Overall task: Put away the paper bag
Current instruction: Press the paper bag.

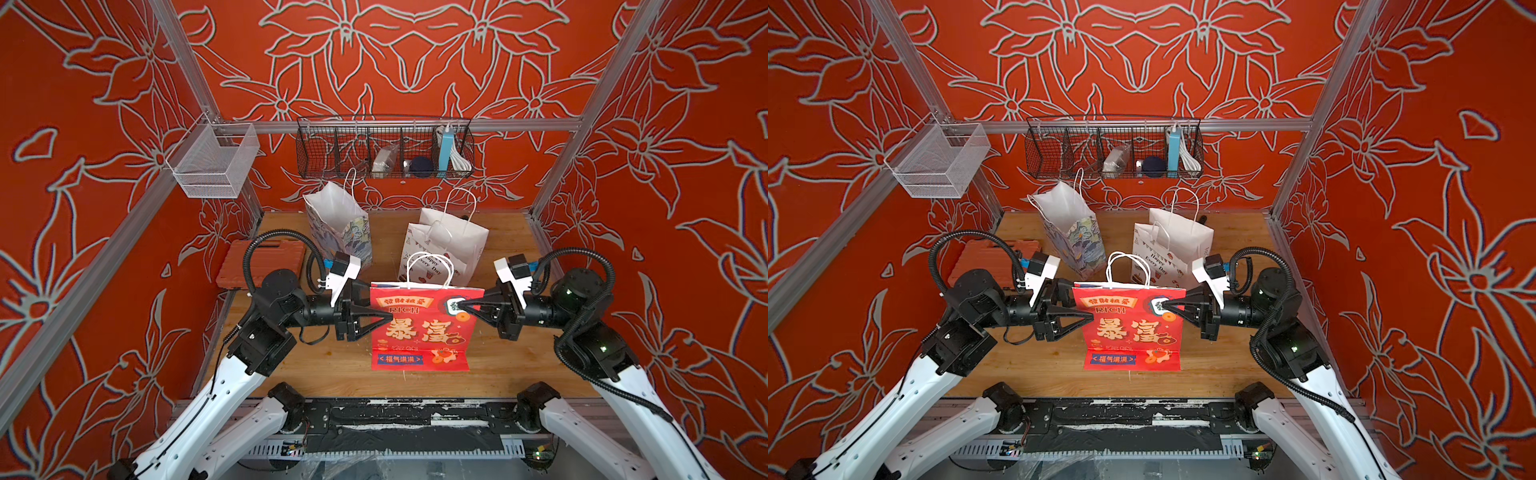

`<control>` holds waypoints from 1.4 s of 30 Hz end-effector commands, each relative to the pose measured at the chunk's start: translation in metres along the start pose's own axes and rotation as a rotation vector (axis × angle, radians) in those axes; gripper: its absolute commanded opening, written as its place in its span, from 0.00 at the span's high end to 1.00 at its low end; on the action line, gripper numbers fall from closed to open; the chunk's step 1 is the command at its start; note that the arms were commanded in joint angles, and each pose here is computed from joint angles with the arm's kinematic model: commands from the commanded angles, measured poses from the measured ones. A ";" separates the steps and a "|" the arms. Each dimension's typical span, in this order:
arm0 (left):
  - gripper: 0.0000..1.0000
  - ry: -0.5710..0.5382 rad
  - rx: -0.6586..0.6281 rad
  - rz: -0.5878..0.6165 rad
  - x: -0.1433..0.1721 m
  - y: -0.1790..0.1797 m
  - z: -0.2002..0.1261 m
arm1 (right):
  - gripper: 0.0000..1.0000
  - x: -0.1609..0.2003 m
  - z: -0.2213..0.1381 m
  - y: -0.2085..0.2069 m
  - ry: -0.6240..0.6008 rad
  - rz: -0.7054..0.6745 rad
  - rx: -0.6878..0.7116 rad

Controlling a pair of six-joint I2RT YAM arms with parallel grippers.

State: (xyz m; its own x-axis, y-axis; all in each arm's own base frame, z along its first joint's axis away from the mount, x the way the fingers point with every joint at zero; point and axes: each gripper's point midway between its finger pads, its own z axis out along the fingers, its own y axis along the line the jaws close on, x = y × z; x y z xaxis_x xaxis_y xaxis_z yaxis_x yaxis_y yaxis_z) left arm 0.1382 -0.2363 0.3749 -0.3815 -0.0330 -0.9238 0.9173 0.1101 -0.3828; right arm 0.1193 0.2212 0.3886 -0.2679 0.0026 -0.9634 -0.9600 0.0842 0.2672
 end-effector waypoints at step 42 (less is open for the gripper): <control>1.00 0.192 0.036 -0.106 0.085 0.002 -0.010 | 1.00 -0.042 -0.007 0.017 -0.109 -0.074 -0.004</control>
State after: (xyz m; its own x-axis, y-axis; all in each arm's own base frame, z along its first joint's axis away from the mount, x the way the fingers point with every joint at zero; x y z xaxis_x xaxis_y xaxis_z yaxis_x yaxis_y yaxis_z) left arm 0.1110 -0.2284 0.2905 -0.5083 0.1428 -0.8492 0.8609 0.1104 -0.4967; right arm 0.1181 0.2185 0.4181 -0.2270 0.0702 -0.9714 -0.9685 0.0888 0.2327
